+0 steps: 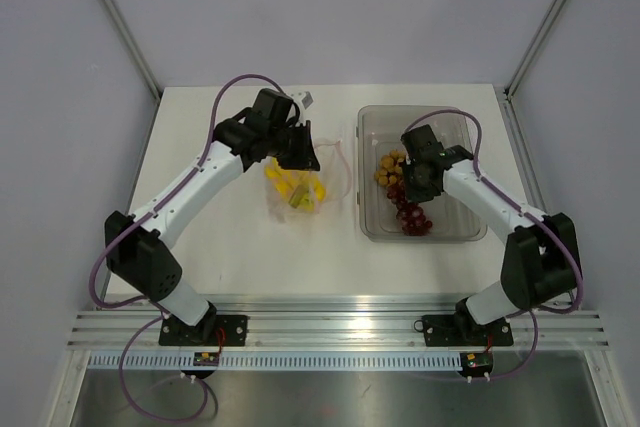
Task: Place the food in the zip-top bag and seal the zipper
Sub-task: Pick up the fake fruit from the bin.
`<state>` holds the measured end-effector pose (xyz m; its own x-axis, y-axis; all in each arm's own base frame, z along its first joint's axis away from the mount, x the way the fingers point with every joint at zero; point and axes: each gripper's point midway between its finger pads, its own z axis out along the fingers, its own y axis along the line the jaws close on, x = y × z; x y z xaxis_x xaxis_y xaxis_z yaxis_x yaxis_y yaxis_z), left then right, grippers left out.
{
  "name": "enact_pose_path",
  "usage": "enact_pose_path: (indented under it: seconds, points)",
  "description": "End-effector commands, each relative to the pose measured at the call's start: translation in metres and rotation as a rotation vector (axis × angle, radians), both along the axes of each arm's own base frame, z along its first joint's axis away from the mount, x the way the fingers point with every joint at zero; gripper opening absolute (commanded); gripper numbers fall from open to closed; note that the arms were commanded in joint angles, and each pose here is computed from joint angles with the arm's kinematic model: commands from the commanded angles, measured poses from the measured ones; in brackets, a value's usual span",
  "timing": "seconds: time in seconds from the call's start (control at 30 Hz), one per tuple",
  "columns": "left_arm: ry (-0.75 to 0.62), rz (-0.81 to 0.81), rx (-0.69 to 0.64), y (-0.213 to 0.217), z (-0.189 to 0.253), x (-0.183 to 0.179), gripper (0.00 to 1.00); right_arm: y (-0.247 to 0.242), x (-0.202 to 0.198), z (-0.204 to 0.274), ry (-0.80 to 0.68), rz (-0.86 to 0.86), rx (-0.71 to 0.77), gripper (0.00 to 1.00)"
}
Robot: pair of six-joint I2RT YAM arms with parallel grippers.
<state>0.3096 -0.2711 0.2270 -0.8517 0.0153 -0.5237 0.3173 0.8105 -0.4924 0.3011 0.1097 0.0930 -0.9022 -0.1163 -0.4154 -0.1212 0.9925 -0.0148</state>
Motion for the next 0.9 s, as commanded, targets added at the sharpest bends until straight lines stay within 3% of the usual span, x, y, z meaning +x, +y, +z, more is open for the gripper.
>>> enact_pose_path:
  seconds: [0.0, 0.23, 0.5, 0.87]
  points:
    - [-0.053, -0.02, -0.067, -0.016, 0.022, 0.008, 0.0, 0.008, 0.006, 0.049, -0.119, 0.012, 0.063, 0.06]
    - [-0.056, -0.02, -0.084, -0.021, 0.026, 0.01, 0.0, 0.012, 0.014, 0.115, -0.266, 0.002, 0.134, 0.06]
    - [-0.046, -0.023, -0.127, -0.033, 0.032, 0.017, 0.0, 0.049, 0.031, 0.24, -0.566, 0.021, 0.443, 0.06]
    - [-0.05, -0.027, -0.158, -0.043, 0.044, 0.021, 0.0, 0.099, 0.062, 0.31, -0.692, 0.047, 0.752, 0.06]
